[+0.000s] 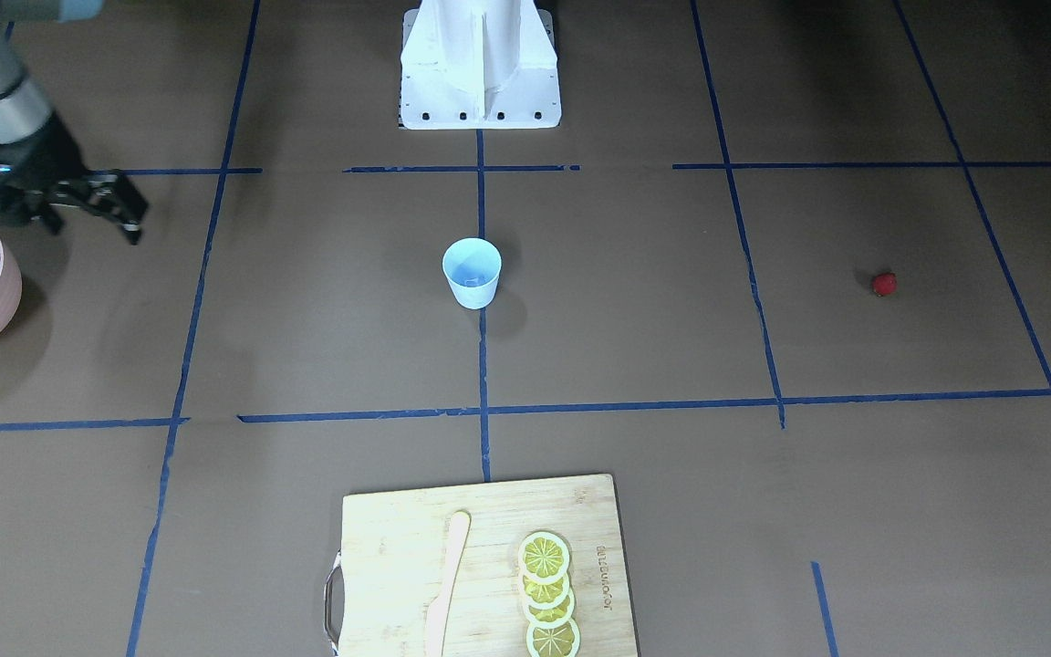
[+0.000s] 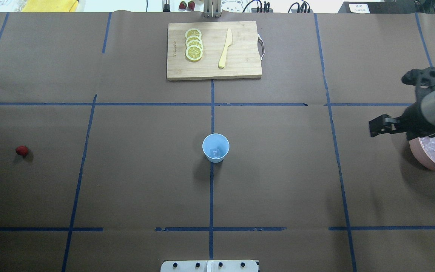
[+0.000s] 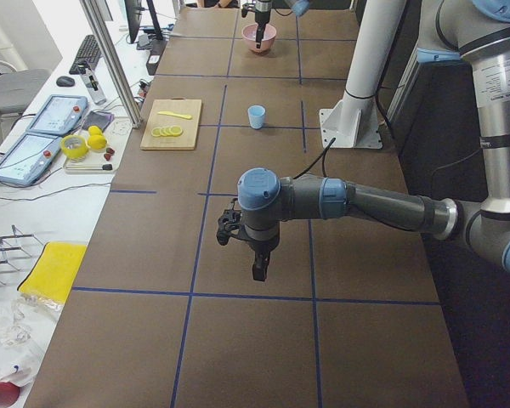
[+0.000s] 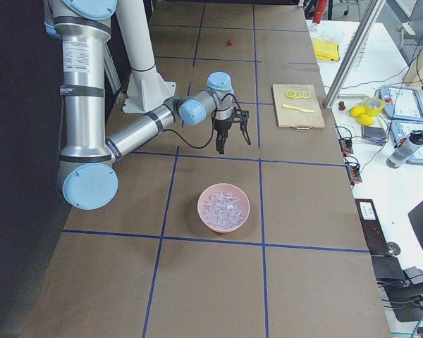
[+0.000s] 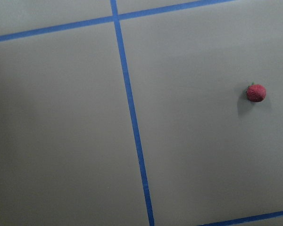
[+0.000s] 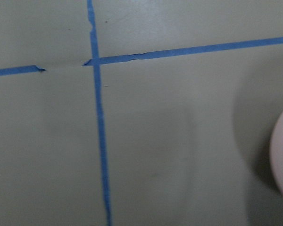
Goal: Put ice and strawberries in cup
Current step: 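Move the right gripper back to the ice bowl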
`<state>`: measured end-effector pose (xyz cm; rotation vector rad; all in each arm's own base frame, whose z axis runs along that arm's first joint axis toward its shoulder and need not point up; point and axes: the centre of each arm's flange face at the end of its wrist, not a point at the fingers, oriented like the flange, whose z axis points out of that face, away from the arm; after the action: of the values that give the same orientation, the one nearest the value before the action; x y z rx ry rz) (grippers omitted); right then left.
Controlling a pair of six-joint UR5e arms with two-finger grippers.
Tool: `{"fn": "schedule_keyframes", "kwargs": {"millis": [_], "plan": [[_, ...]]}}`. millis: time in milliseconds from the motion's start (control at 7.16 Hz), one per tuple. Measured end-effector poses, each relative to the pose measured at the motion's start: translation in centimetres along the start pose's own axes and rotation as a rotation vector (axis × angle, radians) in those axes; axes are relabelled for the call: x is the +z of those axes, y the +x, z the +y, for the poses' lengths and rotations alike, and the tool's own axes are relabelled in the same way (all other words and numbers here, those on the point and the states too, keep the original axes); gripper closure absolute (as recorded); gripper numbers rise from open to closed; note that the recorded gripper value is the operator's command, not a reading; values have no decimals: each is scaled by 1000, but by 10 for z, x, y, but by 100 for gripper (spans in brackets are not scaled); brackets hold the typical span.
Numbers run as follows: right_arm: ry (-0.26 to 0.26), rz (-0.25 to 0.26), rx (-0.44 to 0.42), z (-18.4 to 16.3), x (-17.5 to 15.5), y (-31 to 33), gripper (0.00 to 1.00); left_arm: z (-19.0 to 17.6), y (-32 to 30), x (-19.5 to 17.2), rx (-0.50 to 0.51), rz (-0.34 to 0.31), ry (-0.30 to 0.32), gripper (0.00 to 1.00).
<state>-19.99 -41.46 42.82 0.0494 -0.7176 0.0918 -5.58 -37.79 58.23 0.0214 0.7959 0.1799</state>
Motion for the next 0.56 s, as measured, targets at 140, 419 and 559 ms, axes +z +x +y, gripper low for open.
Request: {"fn": "schedule_keyframes", "kwargs": {"millis": [140,419,559], "plan": [[-30,-5,-106,-7,-6,53,2,1,-1,1,-3,0,-3,0],[-75,-36,-268,-9,-8,139,1,3,-3,4,-9,1,-9,0],[-92,-36,-307,-8,-1,167,1,6,-4,6,-12,2,-13,0]]}}
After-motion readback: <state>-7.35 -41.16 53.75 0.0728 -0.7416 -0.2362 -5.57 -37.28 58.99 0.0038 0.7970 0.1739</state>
